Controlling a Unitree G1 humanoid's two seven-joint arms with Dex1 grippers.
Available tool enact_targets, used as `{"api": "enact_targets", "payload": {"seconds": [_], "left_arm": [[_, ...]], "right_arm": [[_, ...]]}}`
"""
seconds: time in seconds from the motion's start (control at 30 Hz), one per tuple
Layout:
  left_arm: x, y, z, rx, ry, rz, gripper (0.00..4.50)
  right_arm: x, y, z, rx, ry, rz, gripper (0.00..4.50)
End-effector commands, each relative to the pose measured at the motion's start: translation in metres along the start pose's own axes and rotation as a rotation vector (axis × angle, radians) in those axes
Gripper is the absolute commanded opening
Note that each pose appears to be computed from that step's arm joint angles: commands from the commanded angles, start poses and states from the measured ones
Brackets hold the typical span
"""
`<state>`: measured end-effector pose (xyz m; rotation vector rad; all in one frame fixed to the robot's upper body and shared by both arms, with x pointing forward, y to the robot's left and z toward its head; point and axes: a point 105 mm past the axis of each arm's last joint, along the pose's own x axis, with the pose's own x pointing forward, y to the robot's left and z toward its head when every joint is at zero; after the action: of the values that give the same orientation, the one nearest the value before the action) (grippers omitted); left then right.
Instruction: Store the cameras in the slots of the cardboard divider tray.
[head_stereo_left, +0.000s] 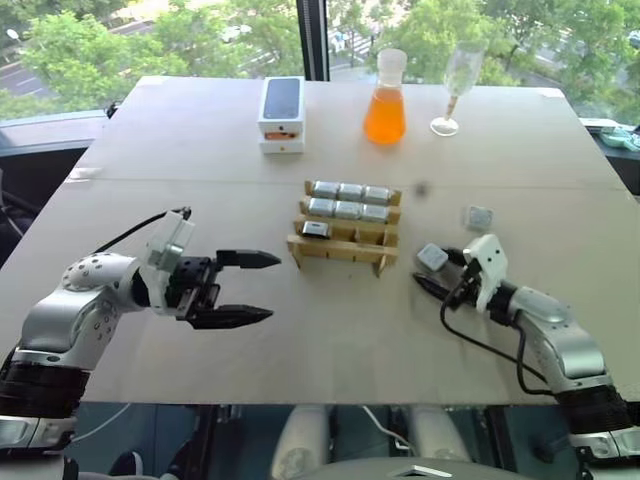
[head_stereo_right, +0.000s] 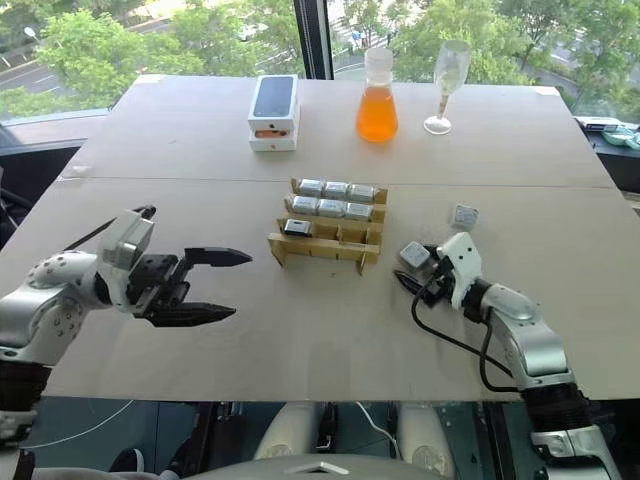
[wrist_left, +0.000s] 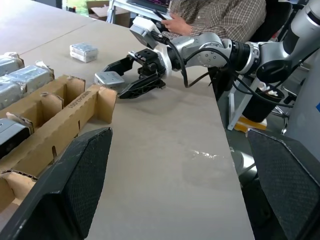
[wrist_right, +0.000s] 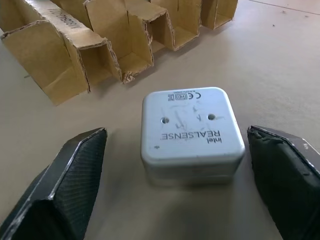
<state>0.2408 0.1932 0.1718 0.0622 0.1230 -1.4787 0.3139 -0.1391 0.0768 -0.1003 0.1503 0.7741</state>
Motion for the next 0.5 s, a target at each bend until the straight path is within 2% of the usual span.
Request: {"api": "enact_targets", "payload": {"seconds": [0.03, 0.1, 0.13, 0.23, 0.33, 0.43, 0.5], "left_arm": [[-0.001, -0.001, 0.007, 0.005, 0.024, 0.023, 4.50], [0.002, 0.003, 0.007, 0.005, 0.019, 0.047, 4.50], [0.003, 0.005, 0.007, 0.005, 0.018, 0.056, 4.50], [0.009, 0.015, 0.004, 0.027, 0.037, 0.092, 4.50], [0.019, 0.033, -0.004, 0.033, 0.084, 0.170, 4.50], [0.037, 0.048, -0.009, 0.035, 0.138, 0.208, 4.50], [0.051, 0.053, -0.003, 0.013, 0.113, 0.178, 4.50]], "right_arm": [[-0.003, 0.002, 0.004, -0.085, -0.006, 0.025, 2.95], [-0.004, 0.004, 0.007, -0.102, -0.019, 0.027, 2.09], [-0.005, 0.004, 0.008, -0.104, -0.027, 0.024, 1.92], [-0.008, 0.001, 0.019, -0.229, -0.063, -0.003, 1.92], [-0.011, 0.000, 0.041, -0.411, -0.136, -0.021, 1.92], [-0.012, 0.010, 0.066, -0.688, -0.200, 0.008, 1.92], [-0.009, 0.021, 0.077, -0.895, -0.208, 0.059, 1.92]]}}
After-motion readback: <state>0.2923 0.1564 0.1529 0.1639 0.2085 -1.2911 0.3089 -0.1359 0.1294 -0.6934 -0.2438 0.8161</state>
